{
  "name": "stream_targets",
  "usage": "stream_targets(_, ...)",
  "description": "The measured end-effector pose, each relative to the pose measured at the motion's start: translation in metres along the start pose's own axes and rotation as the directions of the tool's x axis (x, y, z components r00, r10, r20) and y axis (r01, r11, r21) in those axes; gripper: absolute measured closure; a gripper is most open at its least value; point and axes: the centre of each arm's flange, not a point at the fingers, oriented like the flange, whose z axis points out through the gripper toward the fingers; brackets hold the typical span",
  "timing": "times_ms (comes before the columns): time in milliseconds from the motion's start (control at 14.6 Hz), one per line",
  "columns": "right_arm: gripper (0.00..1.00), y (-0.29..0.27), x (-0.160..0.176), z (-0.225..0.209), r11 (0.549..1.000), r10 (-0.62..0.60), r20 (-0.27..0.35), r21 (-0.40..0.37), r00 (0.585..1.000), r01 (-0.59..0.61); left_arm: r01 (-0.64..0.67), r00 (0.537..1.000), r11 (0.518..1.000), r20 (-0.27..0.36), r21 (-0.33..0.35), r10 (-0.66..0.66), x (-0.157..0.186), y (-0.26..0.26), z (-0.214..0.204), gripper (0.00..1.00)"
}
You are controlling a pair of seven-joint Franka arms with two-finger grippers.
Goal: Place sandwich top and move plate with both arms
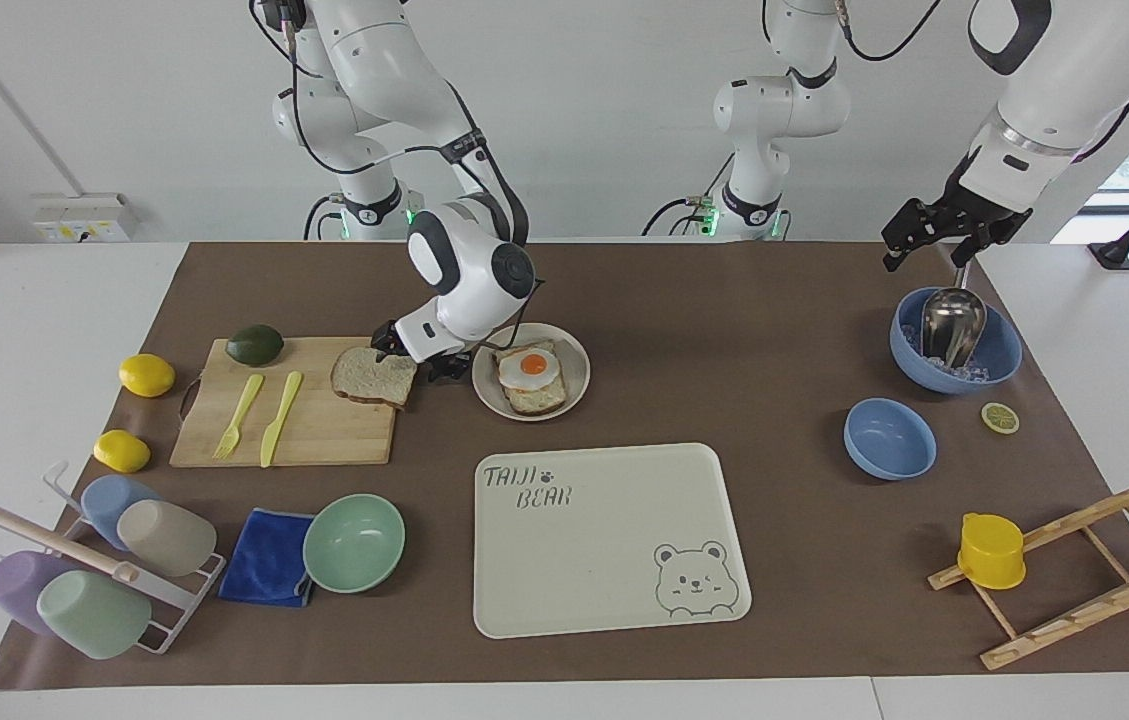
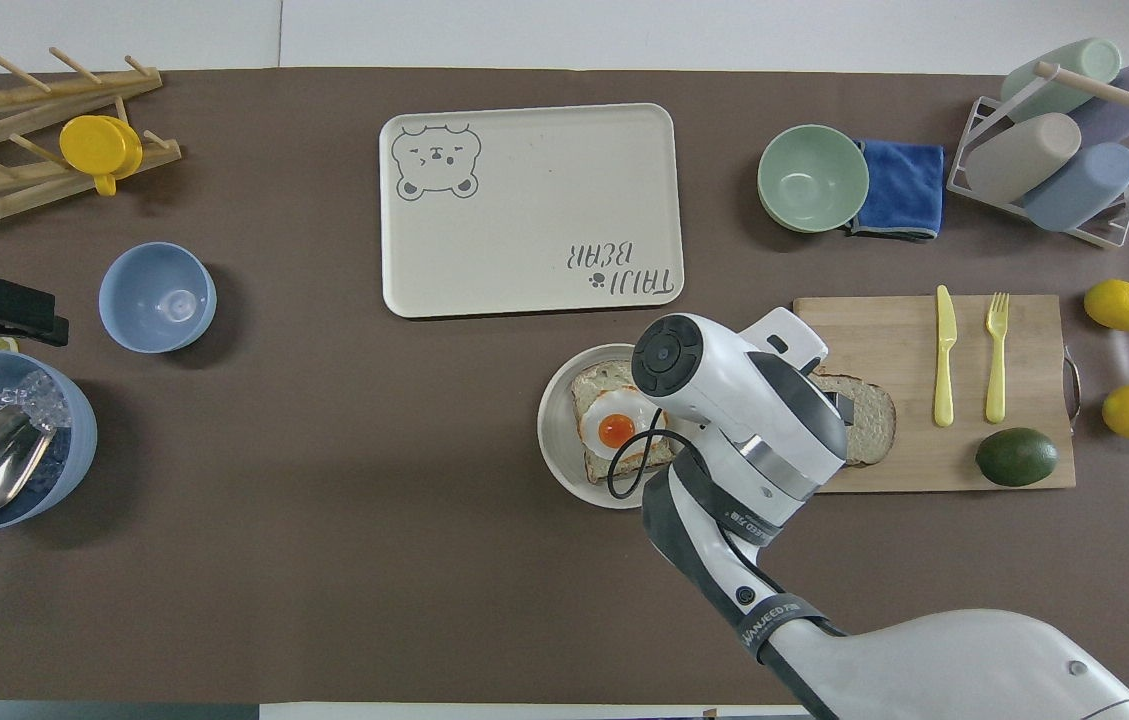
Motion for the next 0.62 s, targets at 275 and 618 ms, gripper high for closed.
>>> stream_targets(275, 0.15, -0.001, 0.0, 0.002, 1.0, -0.001, -0.002, 0.004, 1.0, 0.001, -0.001, 1.0, 1.0, 0.0, 0.0, 0.001, 0.0, 0.0, 0.0, 0.0)
stream_targets(618, 0.19, -0.004, -0.005, 0.011, 1.0, -0.011, -0.001, 0.008, 1.0, 0.011, -0.001, 1.0, 1.0, 0.0, 0.0, 0.001, 0.0, 0.0, 0.0, 0.0)
